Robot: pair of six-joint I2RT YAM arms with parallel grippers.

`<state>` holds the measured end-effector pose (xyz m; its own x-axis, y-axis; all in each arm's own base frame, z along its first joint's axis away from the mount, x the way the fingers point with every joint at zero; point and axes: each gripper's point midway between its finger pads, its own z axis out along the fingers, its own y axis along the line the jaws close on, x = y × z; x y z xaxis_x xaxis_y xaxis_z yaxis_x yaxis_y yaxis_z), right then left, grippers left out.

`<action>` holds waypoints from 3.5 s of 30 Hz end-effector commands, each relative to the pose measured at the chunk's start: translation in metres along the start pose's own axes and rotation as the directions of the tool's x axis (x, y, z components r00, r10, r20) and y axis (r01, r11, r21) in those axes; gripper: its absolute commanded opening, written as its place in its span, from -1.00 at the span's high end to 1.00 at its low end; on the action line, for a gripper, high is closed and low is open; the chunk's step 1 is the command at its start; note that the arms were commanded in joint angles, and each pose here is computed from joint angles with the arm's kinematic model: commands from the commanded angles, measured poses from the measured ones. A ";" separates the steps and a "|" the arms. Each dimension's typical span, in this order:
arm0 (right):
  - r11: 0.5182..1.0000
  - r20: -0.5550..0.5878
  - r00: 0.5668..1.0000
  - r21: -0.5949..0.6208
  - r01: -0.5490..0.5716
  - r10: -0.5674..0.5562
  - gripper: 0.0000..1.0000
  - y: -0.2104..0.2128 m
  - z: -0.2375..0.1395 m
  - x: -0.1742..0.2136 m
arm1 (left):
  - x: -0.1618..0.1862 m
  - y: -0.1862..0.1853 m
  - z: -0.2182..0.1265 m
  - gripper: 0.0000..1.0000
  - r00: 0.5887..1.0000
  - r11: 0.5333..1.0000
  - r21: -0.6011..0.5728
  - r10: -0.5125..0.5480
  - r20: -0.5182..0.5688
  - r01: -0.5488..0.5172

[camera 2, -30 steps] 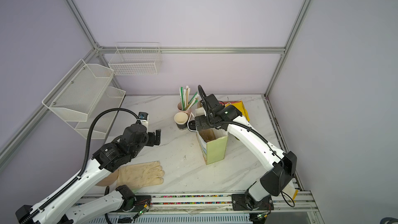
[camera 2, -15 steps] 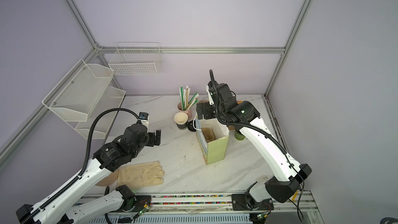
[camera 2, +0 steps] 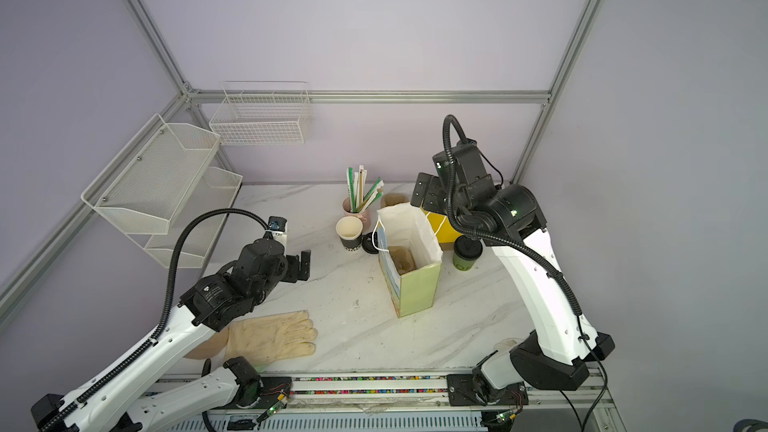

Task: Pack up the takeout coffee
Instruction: 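Raise the right gripper out of the bag and draw it back, then lower the open right gripper over the black lid of the green cup, then close the right gripper around the green cup below its lid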

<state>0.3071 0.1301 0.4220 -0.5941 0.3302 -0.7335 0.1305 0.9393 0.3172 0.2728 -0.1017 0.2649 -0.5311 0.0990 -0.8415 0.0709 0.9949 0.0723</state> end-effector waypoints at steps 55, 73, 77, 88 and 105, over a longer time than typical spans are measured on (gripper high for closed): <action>0.886 -0.514 0.775 0.446 -0.125 0.368 -0.92 -0.189 0.171 0.121 | 0.010 -0.002 0.009 -1.00 0.999 1.000 -0.007 0.028 -0.038 -0.028; 0.887 -0.549 0.751 0.451 -0.104 0.367 -0.88 -0.194 0.196 0.133 | 0.012 -0.002 0.012 -1.00 0.998 0.999 -0.014 0.035 -0.053 -0.036; 0.886 -0.551 0.750 0.453 -0.098 0.365 -0.84 -0.195 0.201 0.134 | 0.012 -0.003 0.013 -1.00 0.998 0.999 -0.013 0.038 -0.055 -0.039; 0.878 -0.539 0.762 0.473 -0.079 0.359 -0.73 -0.200 0.203 0.132 | 0.013 -0.004 0.014 -0.99 0.997 0.999 -0.014 0.043 -0.061 -0.044; 0.882 -0.542 0.763 0.466 -0.075 0.352 -0.65 -0.202 0.173 0.144 | 0.014 -0.005 0.016 -0.99 0.996 0.999 -0.013 0.052 -0.073 -0.053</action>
<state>0.3469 0.0087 0.1366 -0.8388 0.5341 -0.1060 0.5301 0.8454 0.0649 0.2781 -0.1066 0.2448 -0.5851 0.1396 -0.7989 0.0805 0.9902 0.1140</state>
